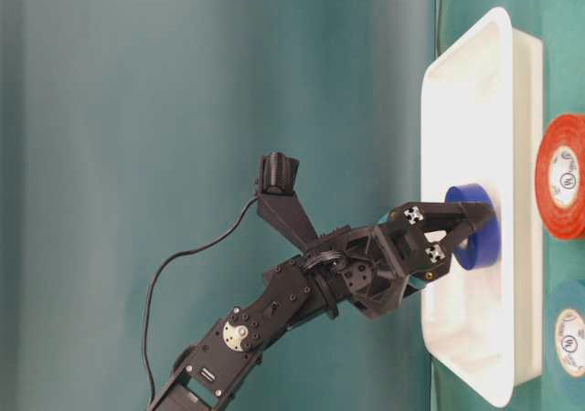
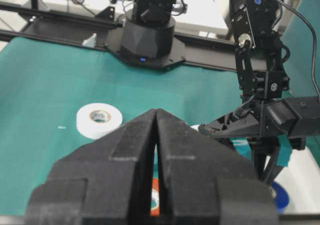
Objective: Pick up the tape from a random location and place it into the white case.
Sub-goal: 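Lower the blue roll into the white tray with the left gripper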
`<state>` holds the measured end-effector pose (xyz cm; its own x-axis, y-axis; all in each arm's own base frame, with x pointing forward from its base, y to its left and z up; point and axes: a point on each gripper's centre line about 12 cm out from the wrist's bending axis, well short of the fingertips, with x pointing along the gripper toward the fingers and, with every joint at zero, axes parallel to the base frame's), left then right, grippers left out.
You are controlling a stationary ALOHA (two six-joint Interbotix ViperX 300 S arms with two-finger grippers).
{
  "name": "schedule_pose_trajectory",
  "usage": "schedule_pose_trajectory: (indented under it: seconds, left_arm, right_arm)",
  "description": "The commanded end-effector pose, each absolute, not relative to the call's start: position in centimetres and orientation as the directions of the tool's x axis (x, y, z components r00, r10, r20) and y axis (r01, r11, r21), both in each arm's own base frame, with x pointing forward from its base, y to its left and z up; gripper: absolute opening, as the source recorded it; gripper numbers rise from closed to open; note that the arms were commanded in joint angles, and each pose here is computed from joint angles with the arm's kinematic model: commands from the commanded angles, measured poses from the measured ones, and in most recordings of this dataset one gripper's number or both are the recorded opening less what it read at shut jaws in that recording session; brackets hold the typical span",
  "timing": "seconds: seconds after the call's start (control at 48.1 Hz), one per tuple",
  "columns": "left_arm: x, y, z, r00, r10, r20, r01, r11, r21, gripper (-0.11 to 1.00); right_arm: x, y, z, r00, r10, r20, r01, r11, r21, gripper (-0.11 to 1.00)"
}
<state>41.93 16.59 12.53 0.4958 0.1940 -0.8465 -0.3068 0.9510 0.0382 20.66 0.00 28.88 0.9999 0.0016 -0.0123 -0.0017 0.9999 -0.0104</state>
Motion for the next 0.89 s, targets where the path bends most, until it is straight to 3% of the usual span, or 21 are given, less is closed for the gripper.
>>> schedule_pose_trajectory:
  seconds: [0.0, 0.104, 0.166, 0.332, 0.665, 0.873]
  left_arm:
    - [42.1, 16.7, 13.7, 0.521, 0.204, -0.829, -0.310, 0.950, 0.039, 0.48]
    - [42.2, 16.8, 13.8, 0.524, 0.206, -0.826, -0.310, 0.950, 0.039, 0.79]
    - [42.2, 16.7, 13.8, 0.526, 0.205, -0.825, -0.314, 0.949, 0.036, 0.89]
    - [42.2, 16.7, 13.8, 0.525, 0.204, -0.826, -0.322, 0.946, 0.029, 0.77]
    - [42.1, 16.7, 14.0, 0.518, 0.203, -0.831, -0.322, 0.946, 0.030, 0.77]
    - [42.1, 16.6, 15.8, 0.546, 0.212, -0.810, -0.320, 0.947, 0.032, 0.77]
  right_arm:
    - [20.9, 0.1, 29.5, 1.000, 0.005, 0.002, -0.005, 1.000, -0.013, 0.00]
    - [20.9, 0.1, 29.5, 1.000, 0.005, 0.002, -0.005, 1.000, -0.013, 0.00]
    - [20.9, 0.1, 29.5, 1.000, 0.005, 0.002, -0.005, 1.000, -0.013, 0.00]
    - [20.9, 0.1, 29.5, 1.000, 0.005, 0.000, -0.005, 1.000, -0.013, 0.00]
    - [20.9, 0.0, 29.4, 1.000, 0.003, 0.000, -0.003, 1.000, -0.013, 0.00]
    - [20.9, 0.1, 29.4, 1.000, 0.005, 0.000, -0.005, 1.000, -0.013, 0.00]
